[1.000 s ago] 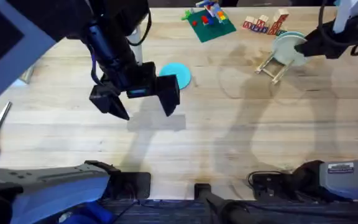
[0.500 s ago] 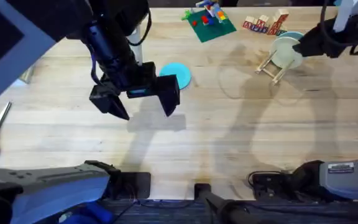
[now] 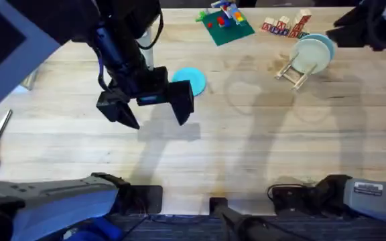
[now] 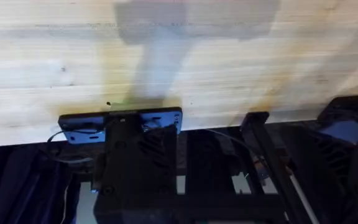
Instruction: Pick up the plates from the table one by one and place each into a slot on the dish rack.
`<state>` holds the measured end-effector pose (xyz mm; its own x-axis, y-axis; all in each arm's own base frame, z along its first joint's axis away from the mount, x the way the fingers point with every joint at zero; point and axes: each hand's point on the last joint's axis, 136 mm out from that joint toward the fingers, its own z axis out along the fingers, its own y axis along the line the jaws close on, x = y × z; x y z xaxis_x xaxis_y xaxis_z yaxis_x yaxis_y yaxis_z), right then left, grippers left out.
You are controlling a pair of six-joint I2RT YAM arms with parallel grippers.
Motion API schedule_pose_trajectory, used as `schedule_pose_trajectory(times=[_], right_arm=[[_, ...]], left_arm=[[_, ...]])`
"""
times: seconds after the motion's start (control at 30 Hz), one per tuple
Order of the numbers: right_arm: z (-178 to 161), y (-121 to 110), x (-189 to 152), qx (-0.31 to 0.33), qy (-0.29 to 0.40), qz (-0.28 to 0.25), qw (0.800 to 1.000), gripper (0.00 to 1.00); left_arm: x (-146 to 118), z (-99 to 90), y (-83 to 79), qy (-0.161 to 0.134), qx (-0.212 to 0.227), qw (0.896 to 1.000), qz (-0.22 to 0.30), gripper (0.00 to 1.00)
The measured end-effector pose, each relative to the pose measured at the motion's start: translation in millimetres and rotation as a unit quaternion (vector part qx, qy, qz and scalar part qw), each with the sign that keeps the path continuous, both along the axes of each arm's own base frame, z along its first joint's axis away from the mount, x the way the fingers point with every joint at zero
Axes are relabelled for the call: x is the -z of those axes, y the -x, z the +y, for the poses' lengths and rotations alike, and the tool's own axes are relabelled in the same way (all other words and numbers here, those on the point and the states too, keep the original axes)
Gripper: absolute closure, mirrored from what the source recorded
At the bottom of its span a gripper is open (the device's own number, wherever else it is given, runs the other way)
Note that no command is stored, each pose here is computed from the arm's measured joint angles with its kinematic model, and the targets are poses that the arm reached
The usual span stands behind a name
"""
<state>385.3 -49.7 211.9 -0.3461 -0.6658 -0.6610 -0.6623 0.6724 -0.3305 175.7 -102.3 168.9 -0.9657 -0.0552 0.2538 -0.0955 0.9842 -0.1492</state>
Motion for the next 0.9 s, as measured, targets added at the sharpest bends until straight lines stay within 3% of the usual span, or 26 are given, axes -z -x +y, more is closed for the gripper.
schedule_pose_trajectory(times=[0.17,0.23,0.33,0.37,0.6,0.9], right_arm=[[2,7,-19,0.003,0.011,-0.021,1.000,0.681],[1,10,-18,0.007,0.011,-0.014,1.000,0.466],[2,12,-16,0.008,0.010,-0.009,1.000,0.056],[2,11,-17,0.007,0.009,-0.011,1.000,0.020],[11,15,-33,0.002,0.000,-0.031,1.000,0.007],[60,22,-55,-0.027,-0.051,-0.039,0.998,0.006]], left_arm=[[0,0.0,0.0,0.000,0.000,1.000,0.000,0.005],[0,0.0,0.0,0.000,0.000,1.000,0.000,0.005],[0,0.0,0.0,0.000,0.000,1.000,0.000,0.005],[0,0.0,0.0,0.000,0.000,1.000,0.000,0.005],[0,0.0,0.0,0.000,0.000,1.000,0.000,0.005],[0,0.0,0.0,0.000,0.000,1.000,0.000,0.005]])
